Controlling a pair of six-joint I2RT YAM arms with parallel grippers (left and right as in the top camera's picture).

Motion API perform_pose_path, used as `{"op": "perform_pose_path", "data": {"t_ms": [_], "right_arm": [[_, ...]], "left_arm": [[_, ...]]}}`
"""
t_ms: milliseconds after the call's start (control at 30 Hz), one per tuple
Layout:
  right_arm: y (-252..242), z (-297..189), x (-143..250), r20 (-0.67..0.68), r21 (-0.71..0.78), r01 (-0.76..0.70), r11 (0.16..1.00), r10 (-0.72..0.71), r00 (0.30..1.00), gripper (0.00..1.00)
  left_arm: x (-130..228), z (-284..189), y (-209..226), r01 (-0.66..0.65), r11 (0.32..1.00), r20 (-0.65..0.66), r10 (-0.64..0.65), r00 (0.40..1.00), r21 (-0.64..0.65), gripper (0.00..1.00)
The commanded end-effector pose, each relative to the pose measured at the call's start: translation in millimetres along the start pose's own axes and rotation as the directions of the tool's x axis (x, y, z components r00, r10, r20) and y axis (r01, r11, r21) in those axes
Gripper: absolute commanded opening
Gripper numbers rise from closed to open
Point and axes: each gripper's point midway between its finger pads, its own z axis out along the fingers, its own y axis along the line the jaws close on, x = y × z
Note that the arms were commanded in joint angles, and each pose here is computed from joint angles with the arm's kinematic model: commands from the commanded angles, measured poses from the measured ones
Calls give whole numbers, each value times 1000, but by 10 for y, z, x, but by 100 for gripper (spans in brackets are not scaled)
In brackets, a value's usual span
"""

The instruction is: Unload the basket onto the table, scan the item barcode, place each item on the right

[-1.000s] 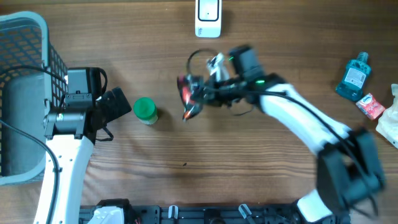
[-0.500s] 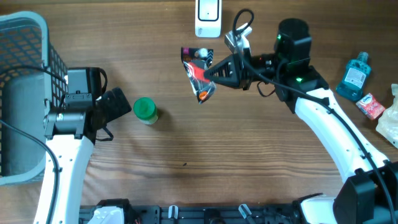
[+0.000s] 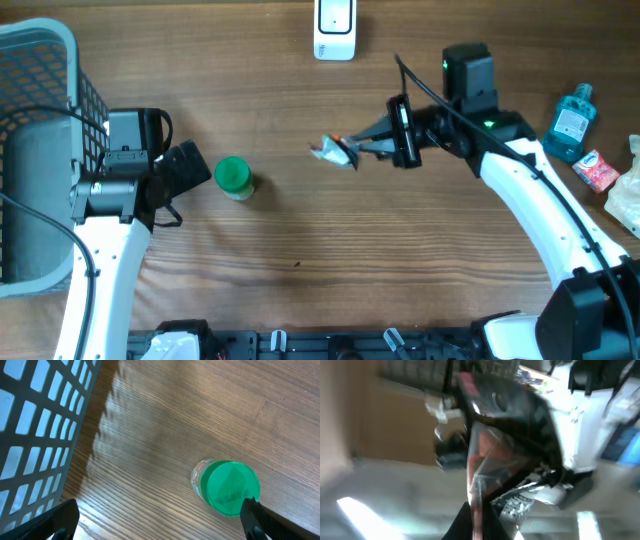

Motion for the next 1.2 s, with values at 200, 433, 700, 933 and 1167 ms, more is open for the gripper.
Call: {"op": "perform_pose_path", "data": {"t_ms": [200,433,700,933,1167], "right_arm": [[139,-416,-813,94,-157,-364,918,381,920,5],[161,-548,-1519,-140,-76,-616,784,603,785,5],[66,-538,-1830,-155,-62,-716,696,702,695,5],[67,-539,-1819,-161,-59,-718,694,703,693,5],[67,-539,-1819,-161,-59,-717,694,703,693,5]], "left_arm": [[-46,-25,-4,25,1000,10,-25,1000,7,100],[-46,-25,-4,25,1000,10,-25,1000,7,100],[-47,-25,-4,25,1000,10,-25,1000,8,100],[-47,-25,-3,25,1000,10,-25,1000,7,100],[-47,-25,-4,25,1000,10,-25,1000,8,100]]}}
